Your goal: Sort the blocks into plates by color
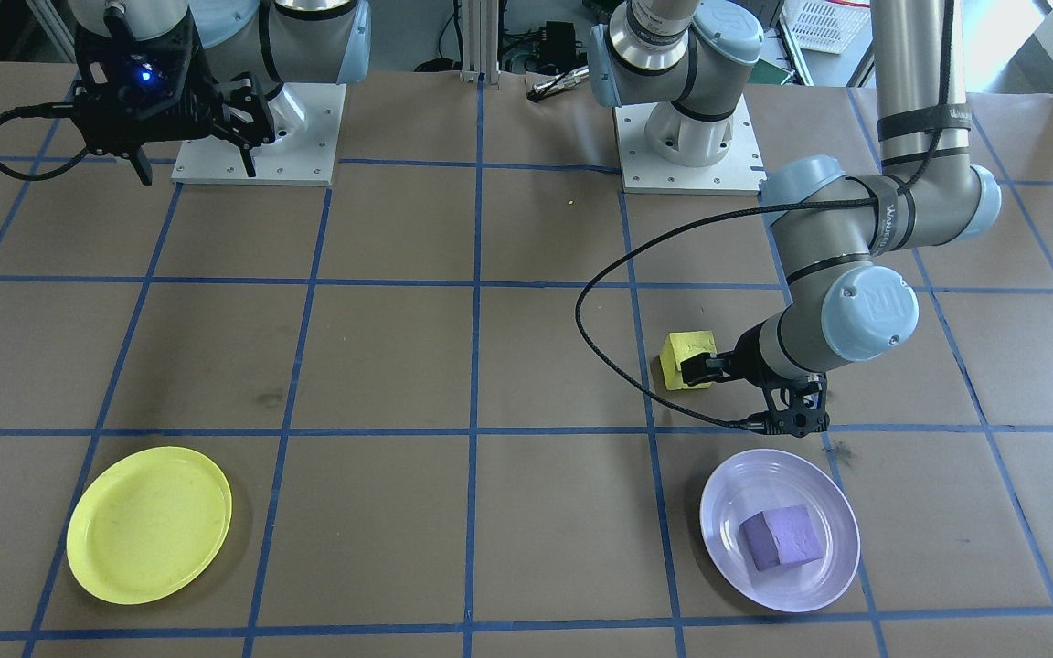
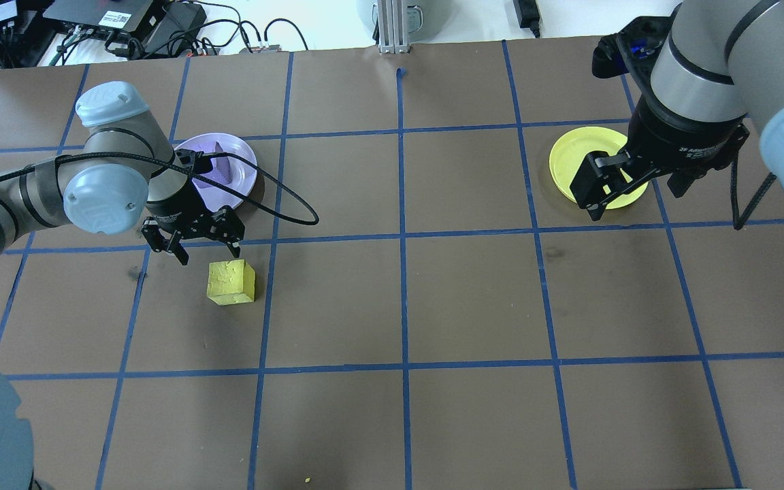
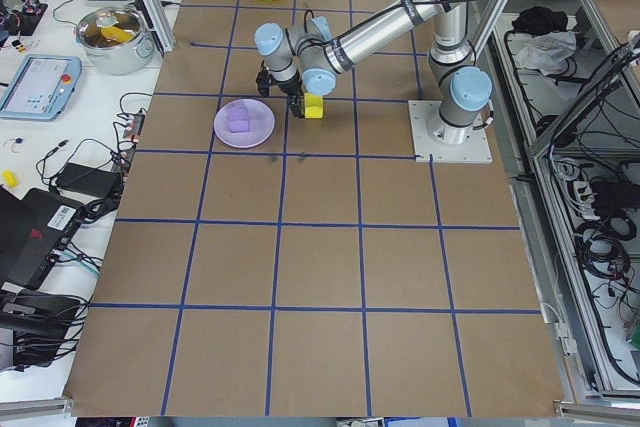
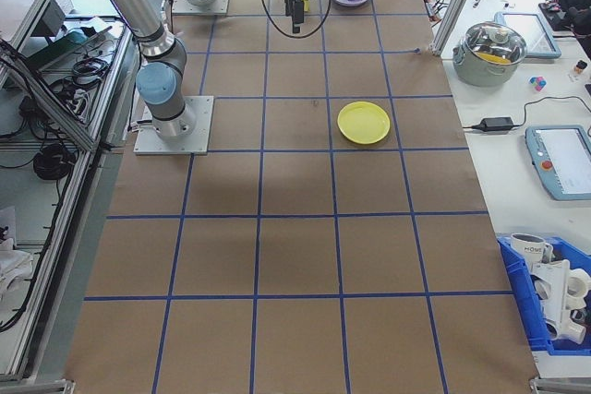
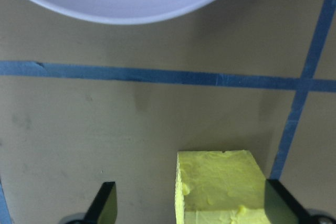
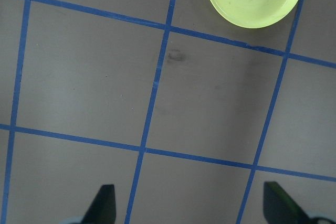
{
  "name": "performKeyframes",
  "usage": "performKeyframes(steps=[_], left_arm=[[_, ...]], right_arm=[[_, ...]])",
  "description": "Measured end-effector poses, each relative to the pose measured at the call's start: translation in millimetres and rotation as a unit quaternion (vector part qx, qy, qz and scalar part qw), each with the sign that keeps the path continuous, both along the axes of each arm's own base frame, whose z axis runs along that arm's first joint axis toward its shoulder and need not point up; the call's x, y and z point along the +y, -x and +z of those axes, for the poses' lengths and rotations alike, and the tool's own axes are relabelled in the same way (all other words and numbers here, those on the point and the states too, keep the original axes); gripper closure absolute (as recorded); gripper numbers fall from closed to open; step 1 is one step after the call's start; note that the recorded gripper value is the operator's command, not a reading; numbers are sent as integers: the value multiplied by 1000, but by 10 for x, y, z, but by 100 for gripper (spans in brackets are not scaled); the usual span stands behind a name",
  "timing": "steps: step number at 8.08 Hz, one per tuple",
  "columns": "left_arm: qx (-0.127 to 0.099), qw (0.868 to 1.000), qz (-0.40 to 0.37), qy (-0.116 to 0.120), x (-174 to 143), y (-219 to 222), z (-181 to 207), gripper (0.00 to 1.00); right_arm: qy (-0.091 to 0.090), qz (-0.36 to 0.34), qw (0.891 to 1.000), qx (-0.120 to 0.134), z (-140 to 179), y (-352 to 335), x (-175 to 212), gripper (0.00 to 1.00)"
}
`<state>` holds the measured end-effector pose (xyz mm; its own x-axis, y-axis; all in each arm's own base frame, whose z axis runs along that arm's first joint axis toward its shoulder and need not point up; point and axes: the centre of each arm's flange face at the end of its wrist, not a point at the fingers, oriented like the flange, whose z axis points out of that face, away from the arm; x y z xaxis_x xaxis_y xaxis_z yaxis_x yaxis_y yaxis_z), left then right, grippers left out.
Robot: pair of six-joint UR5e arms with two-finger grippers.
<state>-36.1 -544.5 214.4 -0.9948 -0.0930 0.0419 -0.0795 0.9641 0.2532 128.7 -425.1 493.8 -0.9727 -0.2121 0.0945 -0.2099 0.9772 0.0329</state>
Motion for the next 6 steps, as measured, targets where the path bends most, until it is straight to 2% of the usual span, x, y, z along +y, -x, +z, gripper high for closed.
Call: performKeyframes(steps=[1, 4, 6], left_arm=[[-1, 1000, 2, 4, -57, -7, 82, 0], [7, 1000, 29, -11, -92, 146, 154, 0], [12, 1000, 11, -6, -58, 251, 218, 0]], right_arm=[[-1, 0, 1000, -1, -4, -1, 0, 0], [-4, -1, 1000, -1, -42, -3, 10, 0], [-3, -2, 1000, -4, -45, -7, 9, 0]])
